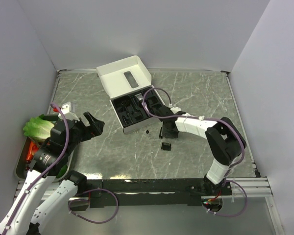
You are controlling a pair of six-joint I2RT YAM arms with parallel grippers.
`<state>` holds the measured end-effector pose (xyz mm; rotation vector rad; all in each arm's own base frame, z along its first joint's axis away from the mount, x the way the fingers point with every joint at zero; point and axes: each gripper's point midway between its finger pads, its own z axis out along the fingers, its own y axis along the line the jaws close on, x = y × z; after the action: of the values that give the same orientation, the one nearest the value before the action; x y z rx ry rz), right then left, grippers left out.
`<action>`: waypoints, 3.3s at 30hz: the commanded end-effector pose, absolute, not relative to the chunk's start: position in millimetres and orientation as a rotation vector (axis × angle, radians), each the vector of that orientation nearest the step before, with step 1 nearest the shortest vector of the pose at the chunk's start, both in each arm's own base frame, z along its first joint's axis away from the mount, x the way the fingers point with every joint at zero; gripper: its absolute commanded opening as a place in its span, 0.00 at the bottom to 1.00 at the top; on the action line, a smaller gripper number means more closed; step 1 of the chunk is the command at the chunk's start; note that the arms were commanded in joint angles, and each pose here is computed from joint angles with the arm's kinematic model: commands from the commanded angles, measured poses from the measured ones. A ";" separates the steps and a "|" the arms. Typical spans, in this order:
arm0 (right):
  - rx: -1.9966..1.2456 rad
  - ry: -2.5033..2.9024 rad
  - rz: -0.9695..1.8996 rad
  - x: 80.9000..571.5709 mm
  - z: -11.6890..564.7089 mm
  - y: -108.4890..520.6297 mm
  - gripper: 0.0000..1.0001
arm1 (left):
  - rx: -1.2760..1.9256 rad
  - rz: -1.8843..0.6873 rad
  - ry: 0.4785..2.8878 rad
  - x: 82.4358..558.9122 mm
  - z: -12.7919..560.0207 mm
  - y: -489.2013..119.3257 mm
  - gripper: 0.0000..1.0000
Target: Sort the hair-cutting tools
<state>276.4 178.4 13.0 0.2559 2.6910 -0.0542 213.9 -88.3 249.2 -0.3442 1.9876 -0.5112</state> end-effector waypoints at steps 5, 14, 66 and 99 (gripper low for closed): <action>0.420 2.766 0.168 282.6 -4.1 227.3 0.48 | -0.350 -0.515 1.945 212.0 264.9 -84.7 0.97; 0.383 2.649 0.109 293.4 33.4 216.4 0.53 | -0.349 -0.528 1.946 212.3 263.4 -86.8 0.97; 0.469 2.538 0.050 298.0 69.9 173.3 0.00 | -0.356 -0.555 1.925 207.0 272.3 -86.4 0.97; 1.654 2.103 -0.183 299.9 55.4 137.5 0.48 | -0.380 -0.591 1.884 190.1 281.4 -79.8 0.97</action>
<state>288.1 121.7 59.6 1.5419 2.1394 -0.2677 194.8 -80.3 265.6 -0.3740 1.9199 -0.5600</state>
